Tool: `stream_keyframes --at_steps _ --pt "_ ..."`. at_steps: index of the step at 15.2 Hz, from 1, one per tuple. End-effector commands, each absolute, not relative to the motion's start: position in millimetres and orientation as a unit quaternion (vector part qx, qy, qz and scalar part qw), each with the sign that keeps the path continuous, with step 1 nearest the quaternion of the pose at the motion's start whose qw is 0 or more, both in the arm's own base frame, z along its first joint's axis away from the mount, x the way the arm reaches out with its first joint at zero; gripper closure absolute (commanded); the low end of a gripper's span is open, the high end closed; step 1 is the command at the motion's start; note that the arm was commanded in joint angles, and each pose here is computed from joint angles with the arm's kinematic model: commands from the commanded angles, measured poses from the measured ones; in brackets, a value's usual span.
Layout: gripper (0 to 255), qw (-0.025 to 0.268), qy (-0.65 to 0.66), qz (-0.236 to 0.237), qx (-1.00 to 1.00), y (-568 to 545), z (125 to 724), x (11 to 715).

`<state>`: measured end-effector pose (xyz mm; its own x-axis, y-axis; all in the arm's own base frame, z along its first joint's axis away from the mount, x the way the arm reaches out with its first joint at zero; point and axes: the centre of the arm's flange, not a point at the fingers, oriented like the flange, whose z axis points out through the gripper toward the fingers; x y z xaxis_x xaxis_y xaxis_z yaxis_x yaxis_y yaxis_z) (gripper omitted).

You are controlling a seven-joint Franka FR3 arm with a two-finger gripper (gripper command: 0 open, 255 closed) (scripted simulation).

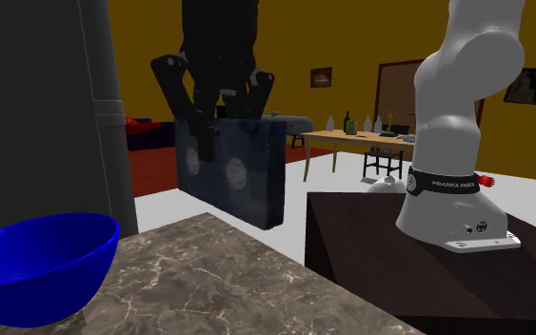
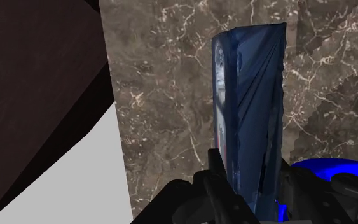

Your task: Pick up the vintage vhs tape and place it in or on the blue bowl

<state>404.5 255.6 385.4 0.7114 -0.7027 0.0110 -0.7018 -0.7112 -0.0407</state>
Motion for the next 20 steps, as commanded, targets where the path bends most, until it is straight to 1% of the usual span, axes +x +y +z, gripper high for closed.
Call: stream_keyframes --at_steps 1,4,20 --pt "255 0.017 0.380 -0.013 -0.925 256 395 405" --pt "255 0.017 0.380 -0.013 -0.925 256 408 405" --pt "255 0.017 0.380 -0.013 -0.925 264 428 615"
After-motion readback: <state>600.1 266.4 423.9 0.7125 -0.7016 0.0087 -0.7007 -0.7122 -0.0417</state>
